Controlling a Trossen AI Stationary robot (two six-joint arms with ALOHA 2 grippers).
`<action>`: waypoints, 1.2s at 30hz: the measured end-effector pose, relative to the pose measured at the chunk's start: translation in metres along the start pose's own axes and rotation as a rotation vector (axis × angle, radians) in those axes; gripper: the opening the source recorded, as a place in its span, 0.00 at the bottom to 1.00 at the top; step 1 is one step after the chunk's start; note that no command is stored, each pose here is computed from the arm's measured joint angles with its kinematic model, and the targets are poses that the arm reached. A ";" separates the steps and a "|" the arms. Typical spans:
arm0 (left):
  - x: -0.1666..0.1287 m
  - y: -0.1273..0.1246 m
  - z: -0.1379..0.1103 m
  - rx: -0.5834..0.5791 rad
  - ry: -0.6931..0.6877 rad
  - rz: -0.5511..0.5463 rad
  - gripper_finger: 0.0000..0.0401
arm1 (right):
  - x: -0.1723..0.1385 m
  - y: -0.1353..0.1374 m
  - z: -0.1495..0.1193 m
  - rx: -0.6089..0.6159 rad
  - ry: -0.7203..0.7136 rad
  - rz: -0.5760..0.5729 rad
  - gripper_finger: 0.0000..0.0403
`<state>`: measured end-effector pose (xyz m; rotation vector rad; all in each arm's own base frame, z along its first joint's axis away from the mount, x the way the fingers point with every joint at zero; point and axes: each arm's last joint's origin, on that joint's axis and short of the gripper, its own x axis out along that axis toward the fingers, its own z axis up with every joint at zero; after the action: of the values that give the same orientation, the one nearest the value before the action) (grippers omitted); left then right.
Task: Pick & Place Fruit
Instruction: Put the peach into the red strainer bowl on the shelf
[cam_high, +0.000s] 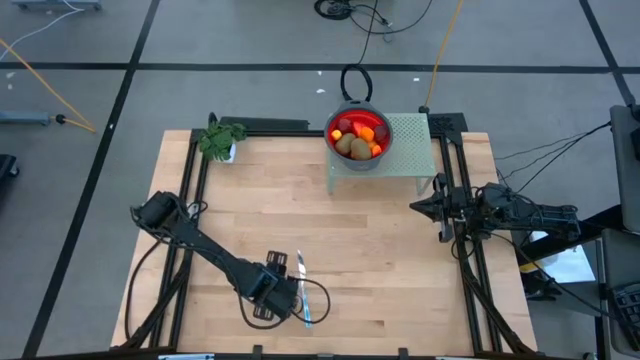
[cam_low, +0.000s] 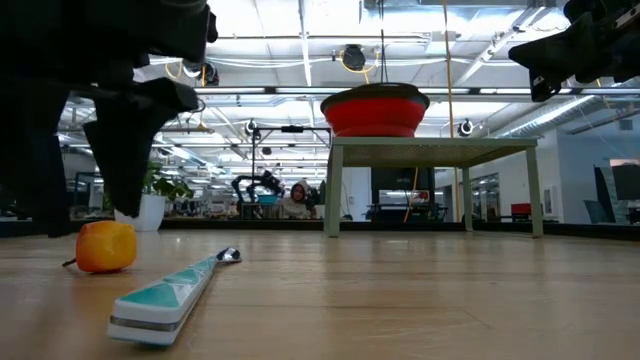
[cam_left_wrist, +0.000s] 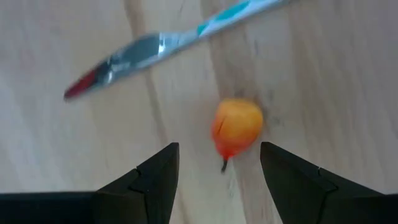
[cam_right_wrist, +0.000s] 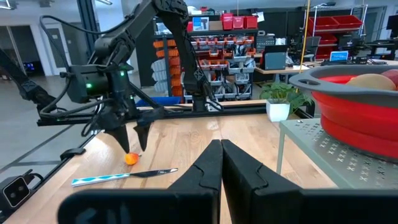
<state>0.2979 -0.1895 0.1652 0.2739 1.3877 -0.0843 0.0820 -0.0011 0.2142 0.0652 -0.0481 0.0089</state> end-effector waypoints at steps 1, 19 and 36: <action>0.002 -0.001 0.001 0.016 -0.016 -0.005 0.56 | 0.000 0.000 0.000 0.000 0.000 0.000 0.00; 0.019 0.017 0.005 0.026 -0.077 -0.026 0.56 | 0.000 0.000 0.000 0.030 0.000 -0.002 0.00; 0.027 0.022 0.001 -0.219 -0.054 -0.101 0.56 | 0.000 0.000 0.000 0.030 0.000 -0.003 0.00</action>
<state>0.3087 -0.1662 0.1416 0.0187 1.3435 -0.0222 0.0820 -0.0012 0.2142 0.0954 -0.0477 0.0065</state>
